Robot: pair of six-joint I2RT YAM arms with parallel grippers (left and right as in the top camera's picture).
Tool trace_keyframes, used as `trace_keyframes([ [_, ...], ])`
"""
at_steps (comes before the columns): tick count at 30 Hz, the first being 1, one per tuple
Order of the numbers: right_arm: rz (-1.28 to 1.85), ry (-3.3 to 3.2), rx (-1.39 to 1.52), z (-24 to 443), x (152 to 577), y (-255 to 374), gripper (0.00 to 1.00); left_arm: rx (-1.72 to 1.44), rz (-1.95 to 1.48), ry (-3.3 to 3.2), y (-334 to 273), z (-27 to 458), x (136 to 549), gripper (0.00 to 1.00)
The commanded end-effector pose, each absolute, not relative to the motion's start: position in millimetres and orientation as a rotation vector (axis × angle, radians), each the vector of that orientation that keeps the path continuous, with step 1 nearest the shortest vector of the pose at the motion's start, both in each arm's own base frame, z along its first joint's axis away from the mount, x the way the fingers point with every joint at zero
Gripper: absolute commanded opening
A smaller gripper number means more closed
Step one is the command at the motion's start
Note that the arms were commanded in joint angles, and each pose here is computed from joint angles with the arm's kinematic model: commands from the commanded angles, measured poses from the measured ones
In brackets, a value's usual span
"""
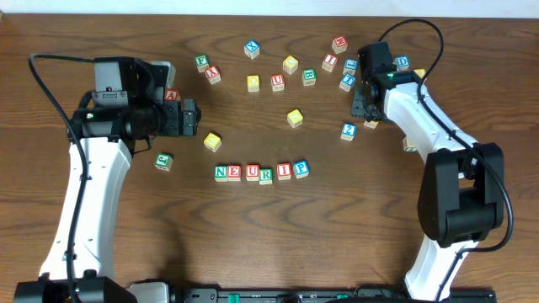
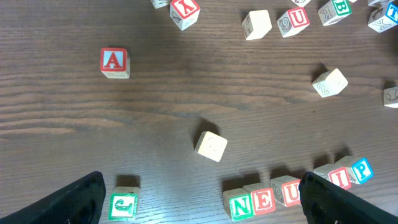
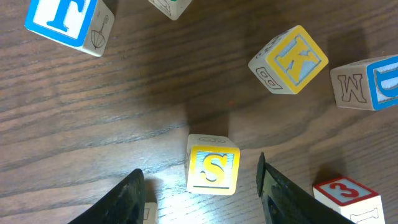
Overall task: Spell out NEURIPS
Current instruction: 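Lower the right gripper and close it on the yellow S block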
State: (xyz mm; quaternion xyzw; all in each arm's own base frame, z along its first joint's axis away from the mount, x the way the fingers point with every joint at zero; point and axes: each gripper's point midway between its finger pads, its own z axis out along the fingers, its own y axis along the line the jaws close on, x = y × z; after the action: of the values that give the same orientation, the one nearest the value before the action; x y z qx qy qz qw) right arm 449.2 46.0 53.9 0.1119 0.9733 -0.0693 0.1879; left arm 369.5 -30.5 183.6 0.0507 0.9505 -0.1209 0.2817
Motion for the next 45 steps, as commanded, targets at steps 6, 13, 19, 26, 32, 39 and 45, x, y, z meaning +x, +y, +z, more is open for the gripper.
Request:
trace_keyframes([
  [6,-0.228,2.746,0.351,44,445,40,0.53,0.167,-0.329,2.520,-32,192,374,0.98],
  [13,-0.261,2.754,0.357,33,440,36,0.53,0.167,-0.329,2.519,-32,192,374,0.98],
  [19,-0.264,2.763,0.361,26,439,36,0.52,0.167,-0.329,2.519,-32,192,374,0.98],
  [26,-0.270,2.743,0.386,27,442,35,0.52,0.167,-0.329,2.519,-32,192,374,0.98],
  [32,-0.281,2.734,0.410,25,444,32,0.52,0.167,-0.329,2.519,-32,192,374,0.98],
  [39,-0.226,2.744,0.516,22,440,30,0.51,0.167,-0.329,2.519,-32,192,374,0.98],
  [45,-0.173,2.756,0.568,20,440,22,0.51,0.167,-0.329,2.520,-32,192,374,0.98],
])
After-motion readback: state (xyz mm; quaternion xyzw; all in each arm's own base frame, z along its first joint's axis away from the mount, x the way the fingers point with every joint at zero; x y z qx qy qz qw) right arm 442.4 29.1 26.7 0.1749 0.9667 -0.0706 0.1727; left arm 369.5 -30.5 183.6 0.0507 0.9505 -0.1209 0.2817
